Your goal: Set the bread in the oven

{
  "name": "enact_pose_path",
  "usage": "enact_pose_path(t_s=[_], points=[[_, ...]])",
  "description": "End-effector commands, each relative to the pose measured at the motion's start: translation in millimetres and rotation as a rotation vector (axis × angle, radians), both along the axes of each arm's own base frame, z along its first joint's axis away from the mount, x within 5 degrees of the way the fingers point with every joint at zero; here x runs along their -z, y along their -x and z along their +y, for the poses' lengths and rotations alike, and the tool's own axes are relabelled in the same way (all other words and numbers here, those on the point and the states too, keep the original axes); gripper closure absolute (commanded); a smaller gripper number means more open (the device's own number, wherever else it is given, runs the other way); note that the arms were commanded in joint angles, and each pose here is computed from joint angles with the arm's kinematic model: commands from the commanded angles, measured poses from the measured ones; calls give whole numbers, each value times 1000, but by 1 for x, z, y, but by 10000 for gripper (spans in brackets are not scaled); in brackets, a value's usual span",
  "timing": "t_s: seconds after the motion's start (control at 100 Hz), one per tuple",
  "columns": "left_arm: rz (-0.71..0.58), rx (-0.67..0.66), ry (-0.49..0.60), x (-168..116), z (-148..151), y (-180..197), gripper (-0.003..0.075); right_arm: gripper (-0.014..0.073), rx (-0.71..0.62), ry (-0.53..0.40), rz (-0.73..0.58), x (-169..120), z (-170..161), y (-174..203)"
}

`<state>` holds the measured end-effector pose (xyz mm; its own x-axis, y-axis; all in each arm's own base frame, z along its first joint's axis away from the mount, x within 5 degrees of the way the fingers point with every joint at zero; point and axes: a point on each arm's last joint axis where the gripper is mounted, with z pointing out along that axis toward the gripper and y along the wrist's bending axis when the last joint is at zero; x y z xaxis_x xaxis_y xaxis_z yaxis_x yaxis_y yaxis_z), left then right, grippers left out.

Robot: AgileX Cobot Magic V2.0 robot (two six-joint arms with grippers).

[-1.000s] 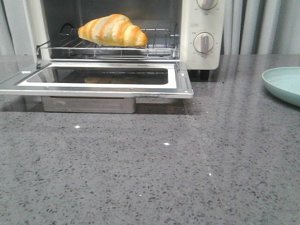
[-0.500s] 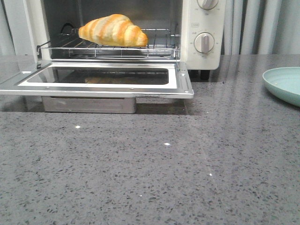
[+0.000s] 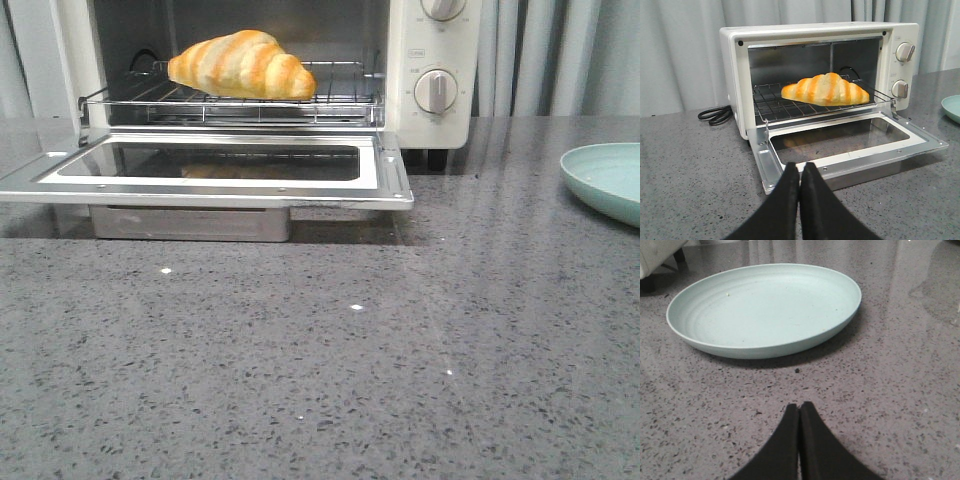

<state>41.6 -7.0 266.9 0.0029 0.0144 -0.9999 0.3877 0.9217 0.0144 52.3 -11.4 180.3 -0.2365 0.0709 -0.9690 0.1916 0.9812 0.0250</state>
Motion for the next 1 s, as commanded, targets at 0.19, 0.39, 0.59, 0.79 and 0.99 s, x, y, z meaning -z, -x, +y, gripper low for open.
enact_pose_path(t_s=[0.19, 0.39, 0.59, 0.79, 0.99], points=[[-64, 33, 29, -13, -3, 1, 741, 669, 5, 50, -5, 6, -1, 0], [-64, 33, 29, -13, -3, 1, 741, 669, 5, 50, -5, 6, -1, 0], [-64, 33, 29, -13, -3, 1, 741, 670, 3, 52, -18, 5, -1, 0], [-64, 33, 29, -13, -3, 1, 741, 670, 3, 52, -18, 5, -1, 0], [-64, 33, 29, -13, -3, 1, 741, 670, 3, 52, -17, 5, -1, 0]])
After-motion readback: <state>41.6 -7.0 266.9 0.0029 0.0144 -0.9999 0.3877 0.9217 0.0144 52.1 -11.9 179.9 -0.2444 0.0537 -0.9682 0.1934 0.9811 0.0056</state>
